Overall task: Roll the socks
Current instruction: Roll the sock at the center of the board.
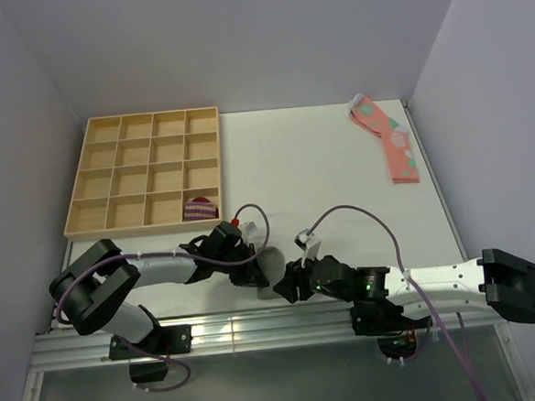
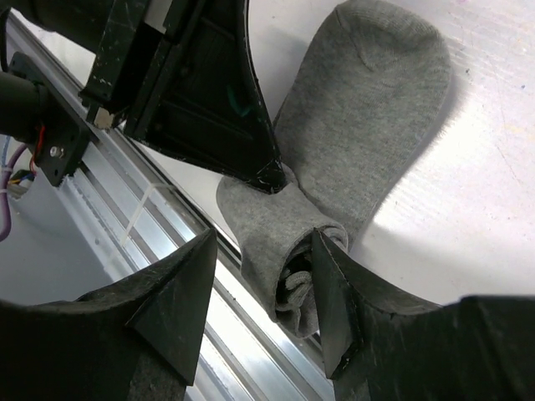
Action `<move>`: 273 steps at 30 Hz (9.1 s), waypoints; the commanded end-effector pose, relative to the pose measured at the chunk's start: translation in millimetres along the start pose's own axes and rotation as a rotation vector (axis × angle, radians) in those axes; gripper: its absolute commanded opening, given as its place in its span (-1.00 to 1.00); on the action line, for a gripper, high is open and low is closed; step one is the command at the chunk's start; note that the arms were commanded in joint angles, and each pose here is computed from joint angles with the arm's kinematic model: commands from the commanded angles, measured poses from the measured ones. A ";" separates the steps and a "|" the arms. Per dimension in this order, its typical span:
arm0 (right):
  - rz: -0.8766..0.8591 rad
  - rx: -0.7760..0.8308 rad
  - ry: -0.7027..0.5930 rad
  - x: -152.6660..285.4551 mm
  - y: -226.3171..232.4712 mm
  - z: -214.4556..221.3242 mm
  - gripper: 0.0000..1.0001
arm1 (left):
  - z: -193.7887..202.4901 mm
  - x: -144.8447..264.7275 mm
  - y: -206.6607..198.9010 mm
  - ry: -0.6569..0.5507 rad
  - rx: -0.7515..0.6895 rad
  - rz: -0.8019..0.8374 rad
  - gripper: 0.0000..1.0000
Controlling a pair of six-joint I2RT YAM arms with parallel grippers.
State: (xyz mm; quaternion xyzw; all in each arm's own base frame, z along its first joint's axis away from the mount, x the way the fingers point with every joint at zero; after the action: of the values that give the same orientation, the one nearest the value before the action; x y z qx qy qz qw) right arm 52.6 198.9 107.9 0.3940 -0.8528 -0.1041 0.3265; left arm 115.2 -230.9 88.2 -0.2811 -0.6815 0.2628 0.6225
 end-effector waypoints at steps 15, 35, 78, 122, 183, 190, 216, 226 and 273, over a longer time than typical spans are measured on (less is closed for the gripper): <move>0.086 0.006 0.004 1.2 1.6 22.3 0.08 | -1.4 -2.1 53.1 -0.002 0.017 -0.290 -0.99; 0.258 -0.064 0.160 -6.6 -1.2 19.9 -0.53 | -1.1 16.3 38.6 -0.075 0.000 -0.169 -0.99; 0.230 -0.254 0.643 -49.0 -2.5 -55.5 -0.70 | 23.1 31.2 -1.8 -0.492 -0.216 -0.046 0.04; 0.174 -0.183 0.394 -38.9 -2.2 -90.1 -0.06 | 45.7 19.1 14.0 -0.209 -0.150 -0.230 -0.99; -0.070 0.101 -0.036 -35.6 9.6 -21.1 0.20 | -0.4 29.1 27.5 -0.015 -0.028 -0.252 -0.99; -0.021 0.081 -0.016 -32.9 3.2 -12.6 0.12 | -1.2 27.4 28.2 -0.010 -0.011 -0.234 -0.99; 0.312 -0.101 0.351 -50.2 -1.5 -27.2 -0.95 | -6.9 42.6 13.2 -0.248 -0.041 -0.030 -0.11; 0.359 -0.161 0.559 -51.7 -5.0 -44.0 -0.94 | -8.3 57.9 4.5 -0.420 -0.083 0.078 -0.01; 0.260 -0.236 0.754 -79.1 -27.4 -64.3 -0.55 | 30.5 15.6 9.5 -0.459 -0.294 -0.112 -0.90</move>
State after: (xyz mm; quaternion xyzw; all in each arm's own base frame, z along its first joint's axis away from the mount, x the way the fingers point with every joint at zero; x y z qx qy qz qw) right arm 151.4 253.4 119.8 0.2774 -0.6968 -0.0325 0.6606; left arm 89.7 -216.1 98.8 -0.2643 -0.8569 0.2095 0.3899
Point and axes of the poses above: each gripper's point midway between its finger pads, its own x axis back along the fingers, its own y axis along the line the jaws close on, z = x × y, the point moved 10 cm from there along x, back along the fingers, and after that the axes turned 6 degrees about x, right-handed, at the moved point
